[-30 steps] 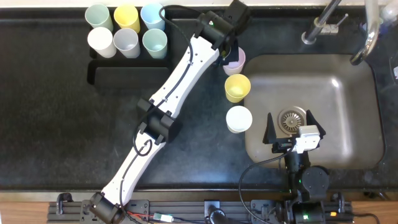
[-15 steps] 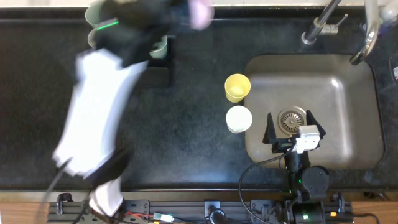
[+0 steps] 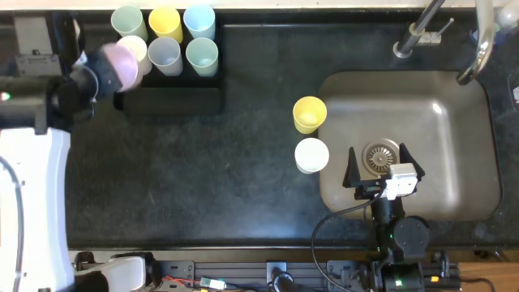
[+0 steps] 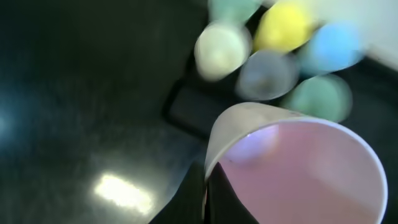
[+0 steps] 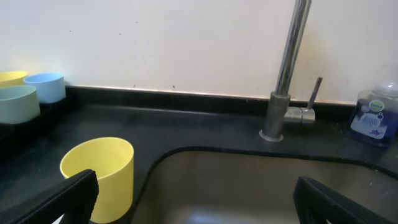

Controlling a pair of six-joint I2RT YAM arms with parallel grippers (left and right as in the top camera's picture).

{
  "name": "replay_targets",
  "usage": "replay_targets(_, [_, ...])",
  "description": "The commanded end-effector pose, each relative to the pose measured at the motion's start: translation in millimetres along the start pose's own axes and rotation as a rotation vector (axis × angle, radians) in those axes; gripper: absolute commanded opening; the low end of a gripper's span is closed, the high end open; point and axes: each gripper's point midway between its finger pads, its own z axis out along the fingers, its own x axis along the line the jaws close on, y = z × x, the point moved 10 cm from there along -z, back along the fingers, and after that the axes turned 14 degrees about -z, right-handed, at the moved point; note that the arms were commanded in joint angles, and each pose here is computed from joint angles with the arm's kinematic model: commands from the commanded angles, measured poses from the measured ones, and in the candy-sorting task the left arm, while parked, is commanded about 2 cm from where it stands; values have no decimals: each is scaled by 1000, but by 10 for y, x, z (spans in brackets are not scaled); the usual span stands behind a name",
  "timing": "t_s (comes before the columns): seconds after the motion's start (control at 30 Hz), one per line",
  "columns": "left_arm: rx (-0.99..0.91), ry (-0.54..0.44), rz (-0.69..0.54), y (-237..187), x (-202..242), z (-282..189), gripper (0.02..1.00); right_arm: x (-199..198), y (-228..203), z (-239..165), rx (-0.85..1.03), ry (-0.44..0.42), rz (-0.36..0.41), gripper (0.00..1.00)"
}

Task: Store Cups

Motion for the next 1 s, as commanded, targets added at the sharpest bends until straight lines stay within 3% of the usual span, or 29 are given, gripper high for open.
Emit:
replay_targets(0.03, [46,-29,28,-66,243,243,36,15,-32,4,-1,4,-3,998])
replay_targets(0.67, [160,85,23,30,446,1293,36,15,-32,4,-1,4,-3,996])
replay_targets(1.0, [194,59,0,54,475,1580,36,15,-32,4,-1,4,-3,996])
